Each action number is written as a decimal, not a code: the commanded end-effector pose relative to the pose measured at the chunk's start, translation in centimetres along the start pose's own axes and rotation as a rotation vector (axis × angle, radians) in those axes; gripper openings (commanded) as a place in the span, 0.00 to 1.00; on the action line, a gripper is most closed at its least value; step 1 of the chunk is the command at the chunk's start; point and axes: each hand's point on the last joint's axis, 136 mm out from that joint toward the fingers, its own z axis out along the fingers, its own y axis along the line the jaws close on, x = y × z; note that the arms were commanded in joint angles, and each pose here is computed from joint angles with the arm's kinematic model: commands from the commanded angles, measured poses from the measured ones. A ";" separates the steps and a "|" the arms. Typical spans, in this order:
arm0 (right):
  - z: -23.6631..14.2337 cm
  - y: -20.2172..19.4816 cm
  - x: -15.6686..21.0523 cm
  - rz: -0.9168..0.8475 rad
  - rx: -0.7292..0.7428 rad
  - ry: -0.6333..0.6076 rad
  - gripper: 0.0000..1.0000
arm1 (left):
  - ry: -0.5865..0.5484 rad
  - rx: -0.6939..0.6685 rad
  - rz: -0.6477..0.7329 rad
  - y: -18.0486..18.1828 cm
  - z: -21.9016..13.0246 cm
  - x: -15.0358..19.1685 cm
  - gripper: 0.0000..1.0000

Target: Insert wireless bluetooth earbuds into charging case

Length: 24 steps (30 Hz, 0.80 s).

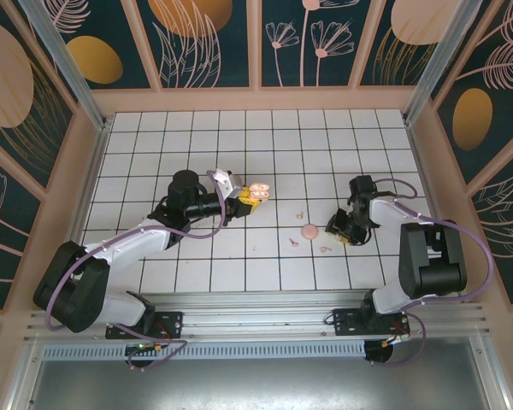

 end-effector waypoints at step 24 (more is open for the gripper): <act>-2.0 0.6 -0.6 -0.100 0.131 0.040 0.36 | -0.003 -0.003 0.001 -0.2 -0.2 -0.4 0.13</act>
